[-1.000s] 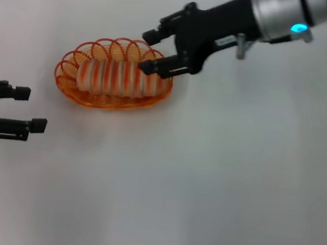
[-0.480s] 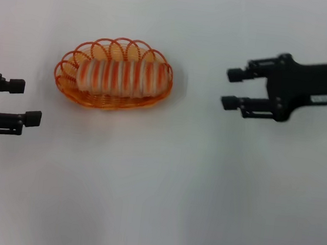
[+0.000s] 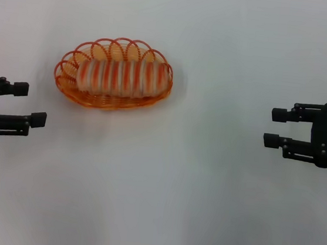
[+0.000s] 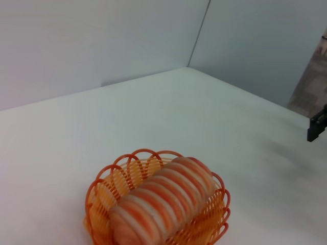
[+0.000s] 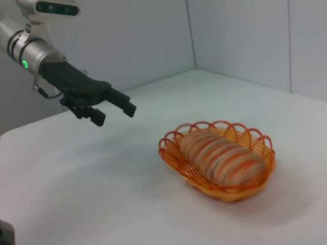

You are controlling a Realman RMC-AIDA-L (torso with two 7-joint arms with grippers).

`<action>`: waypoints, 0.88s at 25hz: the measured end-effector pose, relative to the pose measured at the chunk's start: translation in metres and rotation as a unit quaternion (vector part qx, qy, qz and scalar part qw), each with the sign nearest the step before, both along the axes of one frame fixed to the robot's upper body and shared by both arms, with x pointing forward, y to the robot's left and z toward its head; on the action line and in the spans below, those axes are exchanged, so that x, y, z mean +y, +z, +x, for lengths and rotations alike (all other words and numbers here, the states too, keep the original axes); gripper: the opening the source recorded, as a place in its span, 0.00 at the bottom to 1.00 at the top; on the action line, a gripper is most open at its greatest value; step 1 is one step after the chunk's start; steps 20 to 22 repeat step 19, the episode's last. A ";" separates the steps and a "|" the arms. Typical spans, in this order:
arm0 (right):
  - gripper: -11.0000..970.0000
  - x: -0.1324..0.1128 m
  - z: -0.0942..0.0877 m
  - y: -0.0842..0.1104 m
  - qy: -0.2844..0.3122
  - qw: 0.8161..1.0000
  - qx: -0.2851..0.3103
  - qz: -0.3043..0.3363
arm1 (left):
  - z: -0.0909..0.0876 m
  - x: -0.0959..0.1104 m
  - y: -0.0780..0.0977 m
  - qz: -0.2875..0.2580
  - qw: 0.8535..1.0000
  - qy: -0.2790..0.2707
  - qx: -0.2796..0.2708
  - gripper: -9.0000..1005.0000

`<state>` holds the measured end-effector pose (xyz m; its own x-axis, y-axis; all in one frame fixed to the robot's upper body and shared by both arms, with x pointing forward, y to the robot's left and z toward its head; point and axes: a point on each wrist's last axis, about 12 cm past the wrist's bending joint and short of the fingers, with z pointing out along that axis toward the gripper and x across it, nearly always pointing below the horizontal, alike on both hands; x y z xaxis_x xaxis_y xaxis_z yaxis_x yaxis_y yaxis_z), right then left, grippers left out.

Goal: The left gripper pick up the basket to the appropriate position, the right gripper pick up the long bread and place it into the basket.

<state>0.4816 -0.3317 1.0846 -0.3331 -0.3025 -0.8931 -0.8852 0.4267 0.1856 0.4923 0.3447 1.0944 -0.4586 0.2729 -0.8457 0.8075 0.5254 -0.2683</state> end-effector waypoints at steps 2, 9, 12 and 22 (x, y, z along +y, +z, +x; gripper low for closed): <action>0.61 -0.003 -0.002 -0.001 -0.006 1.000 0.001 -0.001 | 0.000 -0.001 -0.002 0.001 1.000 -0.001 -0.002 0.87; 0.61 -0.004 -0.002 -0.002 -0.012 1.000 -0.001 -0.001 | -0.002 0.000 -0.007 0.004 1.000 0.008 -0.005 0.87; 0.61 -0.001 0.000 -0.002 -0.009 1.000 -0.003 0.001 | -0.003 -0.001 -0.008 0.004 1.000 0.007 -0.003 0.87; 0.61 0.004 0.005 0.000 -0.001 1.000 -0.007 0.002 | -0.003 -0.002 -0.010 0.007 1.000 0.003 0.000 0.87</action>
